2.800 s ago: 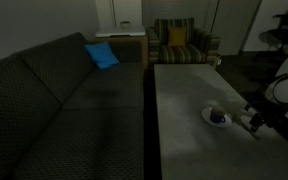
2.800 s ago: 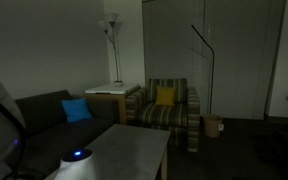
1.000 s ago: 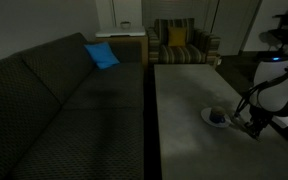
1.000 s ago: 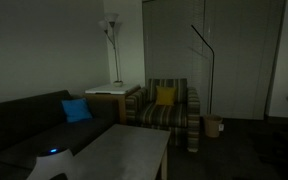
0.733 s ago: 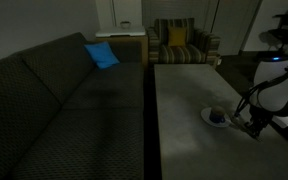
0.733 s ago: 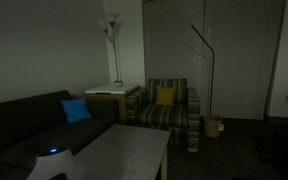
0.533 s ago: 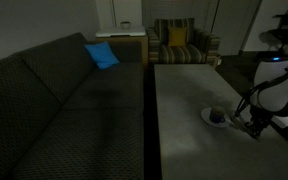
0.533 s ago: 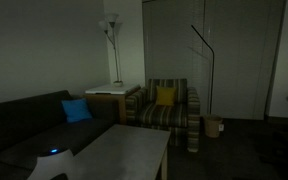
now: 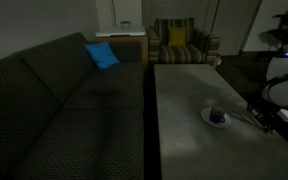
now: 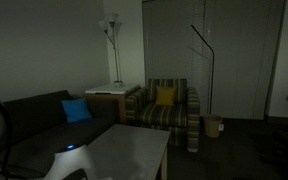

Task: Move the spoon to the left

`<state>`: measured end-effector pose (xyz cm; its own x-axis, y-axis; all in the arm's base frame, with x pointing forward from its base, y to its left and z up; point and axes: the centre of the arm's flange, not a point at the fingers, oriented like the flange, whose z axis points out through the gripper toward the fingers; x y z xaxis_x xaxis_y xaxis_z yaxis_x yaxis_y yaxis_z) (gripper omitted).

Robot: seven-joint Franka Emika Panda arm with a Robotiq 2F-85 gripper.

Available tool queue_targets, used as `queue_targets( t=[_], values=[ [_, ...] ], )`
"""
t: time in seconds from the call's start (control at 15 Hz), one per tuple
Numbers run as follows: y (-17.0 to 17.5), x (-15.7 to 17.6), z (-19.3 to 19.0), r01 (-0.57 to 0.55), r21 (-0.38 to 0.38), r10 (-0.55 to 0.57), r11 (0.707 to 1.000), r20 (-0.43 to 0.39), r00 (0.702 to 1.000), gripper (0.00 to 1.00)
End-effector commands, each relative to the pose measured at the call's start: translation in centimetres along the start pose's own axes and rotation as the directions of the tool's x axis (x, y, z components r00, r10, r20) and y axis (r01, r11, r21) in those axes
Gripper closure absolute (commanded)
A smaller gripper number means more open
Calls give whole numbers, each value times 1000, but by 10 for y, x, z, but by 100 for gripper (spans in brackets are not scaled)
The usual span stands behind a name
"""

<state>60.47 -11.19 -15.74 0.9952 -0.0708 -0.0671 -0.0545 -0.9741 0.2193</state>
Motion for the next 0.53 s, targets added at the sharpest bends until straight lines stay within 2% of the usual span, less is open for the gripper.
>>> queue_targets(
  t=[0.0, 0.2, 0.47],
  values=[
    [9, 36, 26, -73, -9, 72, 997, -51, 996, 96],
    [12, 34, -3, -48, -32, 42, 998, -162, 986, 96],
    [-1, 26, -33, 11, -42, -25, 999, -348, 937, 96]
  ],
)
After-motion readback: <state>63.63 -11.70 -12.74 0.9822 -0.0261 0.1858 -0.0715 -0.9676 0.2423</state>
